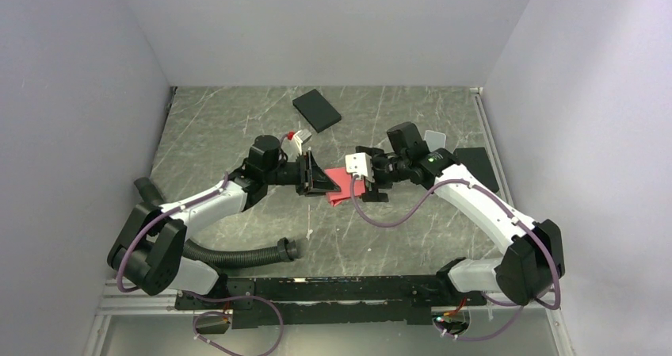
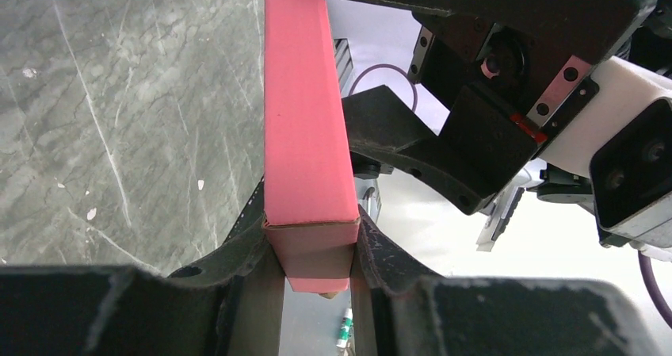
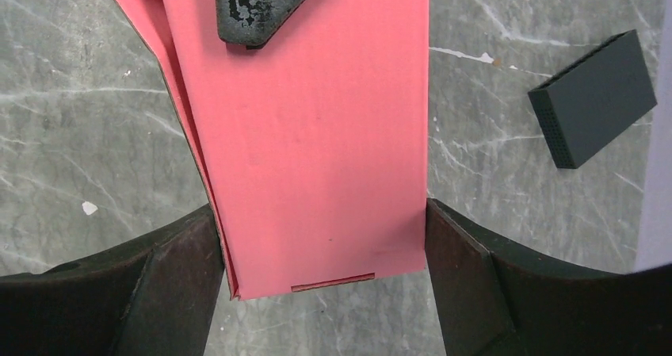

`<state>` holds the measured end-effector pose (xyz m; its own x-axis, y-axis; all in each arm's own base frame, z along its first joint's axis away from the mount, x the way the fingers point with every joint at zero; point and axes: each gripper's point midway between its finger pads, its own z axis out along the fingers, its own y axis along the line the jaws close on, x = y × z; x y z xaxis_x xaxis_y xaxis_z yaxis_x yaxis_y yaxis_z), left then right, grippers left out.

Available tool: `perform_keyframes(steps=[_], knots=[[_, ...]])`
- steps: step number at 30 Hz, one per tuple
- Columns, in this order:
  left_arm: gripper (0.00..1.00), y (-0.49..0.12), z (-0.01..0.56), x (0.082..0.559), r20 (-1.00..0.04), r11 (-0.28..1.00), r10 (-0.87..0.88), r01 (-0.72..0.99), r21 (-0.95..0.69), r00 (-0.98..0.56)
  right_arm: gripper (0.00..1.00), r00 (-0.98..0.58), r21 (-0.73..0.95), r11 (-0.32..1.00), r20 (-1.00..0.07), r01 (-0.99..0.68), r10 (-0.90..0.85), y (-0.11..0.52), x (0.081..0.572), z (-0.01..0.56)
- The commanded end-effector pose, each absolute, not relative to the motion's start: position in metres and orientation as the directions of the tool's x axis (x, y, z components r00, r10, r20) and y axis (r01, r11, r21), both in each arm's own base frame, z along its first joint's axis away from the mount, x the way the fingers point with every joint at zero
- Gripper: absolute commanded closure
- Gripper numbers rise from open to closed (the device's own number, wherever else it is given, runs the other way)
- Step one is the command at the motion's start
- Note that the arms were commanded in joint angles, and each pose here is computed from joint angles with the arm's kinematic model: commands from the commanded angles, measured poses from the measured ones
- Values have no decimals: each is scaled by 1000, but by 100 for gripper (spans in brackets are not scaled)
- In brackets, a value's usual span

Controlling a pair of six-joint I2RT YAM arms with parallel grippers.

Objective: Fold the paper box
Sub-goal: Close the paper box.

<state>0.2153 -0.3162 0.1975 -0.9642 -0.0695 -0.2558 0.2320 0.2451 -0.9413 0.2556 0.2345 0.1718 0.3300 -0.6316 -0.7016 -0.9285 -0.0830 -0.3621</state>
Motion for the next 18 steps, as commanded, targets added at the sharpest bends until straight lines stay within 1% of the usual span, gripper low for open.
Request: perform_keyframes(steps=[1,4,5,7,9,10,12,15,17,18], knots=[[100,-324,222,188,-300,139,63,307,-942,-952,21,431,-458,-104,-700,-883,-569,250,271,204],[100,-324,223,189,-292,137,57,297,-945,-955,35,435,-450,-121,-705,-885,-561,251,268,205],[100,-324,223,190,-289,138,54,294,-946,-956,38,435,-449,-121,-706,-885,-559,251,267,205],[99,-324,223,191,-282,143,43,285,-948,-959,40,432,-444,-122,-712,-888,-554,252,265,205],[94,-323,223,193,-274,149,29,275,-950,-961,41,423,-432,-122,-718,-894,-552,252,264,203],[88,-322,223,194,-270,151,20,270,-951,-963,41,416,-425,-120,-722,-897,-552,252,264,203],[74,-320,224,196,-268,157,5,266,-951,-963,42,407,-413,-122,-726,-903,-554,252,262,199],[56,-318,225,198,-272,166,-14,266,-950,-962,44,393,-397,-121,-733,-910,-556,252,260,194],[46,-316,224,199,-274,180,-25,265,-947,-961,45,386,-392,-115,-736,-913,-556,252,260,192],[42,-315,222,200,-277,190,-31,266,-945,-960,45,385,-393,-111,-737,-913,-555,252,260,191]])
